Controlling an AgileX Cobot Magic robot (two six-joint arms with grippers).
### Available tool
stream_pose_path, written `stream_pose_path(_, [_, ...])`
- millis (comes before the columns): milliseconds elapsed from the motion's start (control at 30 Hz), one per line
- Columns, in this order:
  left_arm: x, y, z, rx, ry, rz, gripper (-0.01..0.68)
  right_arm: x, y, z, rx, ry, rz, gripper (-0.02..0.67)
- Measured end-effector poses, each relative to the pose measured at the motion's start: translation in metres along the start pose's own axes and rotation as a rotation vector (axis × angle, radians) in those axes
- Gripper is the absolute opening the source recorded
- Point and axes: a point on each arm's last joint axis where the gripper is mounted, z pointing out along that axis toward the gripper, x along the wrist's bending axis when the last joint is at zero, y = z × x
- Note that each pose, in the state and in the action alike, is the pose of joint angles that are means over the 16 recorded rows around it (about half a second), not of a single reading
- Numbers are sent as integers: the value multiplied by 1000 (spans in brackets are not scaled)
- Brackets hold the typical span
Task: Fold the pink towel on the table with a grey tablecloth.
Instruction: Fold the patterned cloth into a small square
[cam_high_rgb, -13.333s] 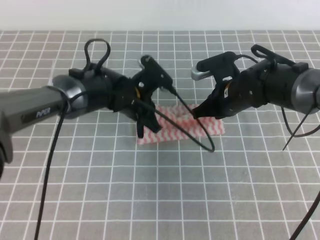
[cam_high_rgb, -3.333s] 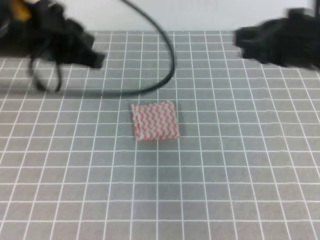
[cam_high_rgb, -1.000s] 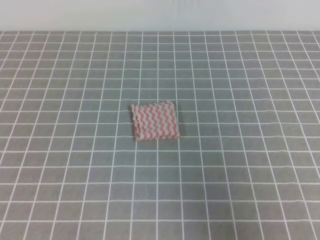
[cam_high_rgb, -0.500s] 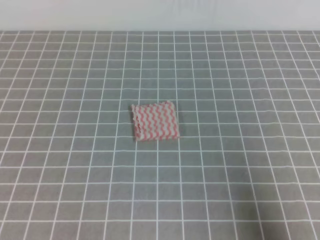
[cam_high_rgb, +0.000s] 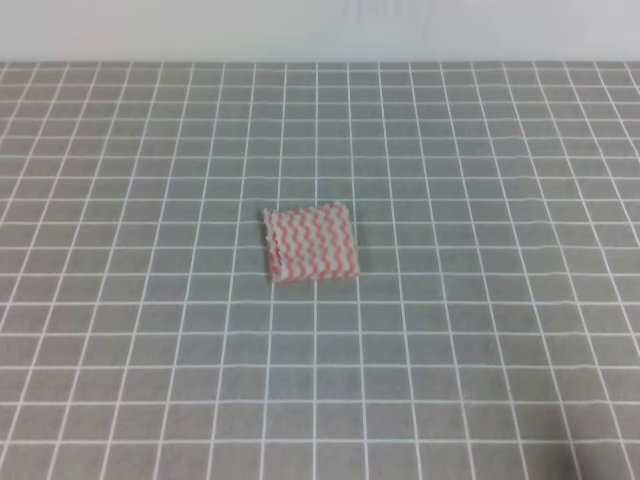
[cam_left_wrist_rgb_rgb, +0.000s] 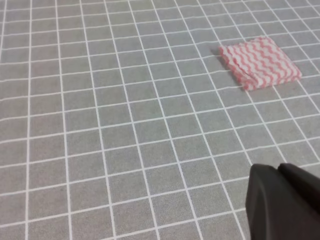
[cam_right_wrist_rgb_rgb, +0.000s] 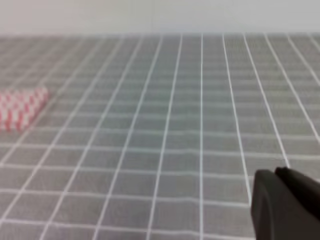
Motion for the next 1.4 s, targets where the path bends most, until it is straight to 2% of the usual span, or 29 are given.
stream_pose_path(200, [0, 0, 0, 0, 0, 1, 0, -1, -8, -1, 65, -15, 11, -16])
stream_pose_path(933, [0, 0, 1, 1, 1, 2, 0, -1, -7, -1, 68, -15, 14, -16])
stream_pose_path(1167, [2, -5, 8, 9, 26, 28, 0, -1, -8, -1, 67, -14, 14, -16])
stream_pose_path(1400, [2, -14, 21, -133, 31, 58, 0, -1, -7, -1, 67, -15, 15, -16])
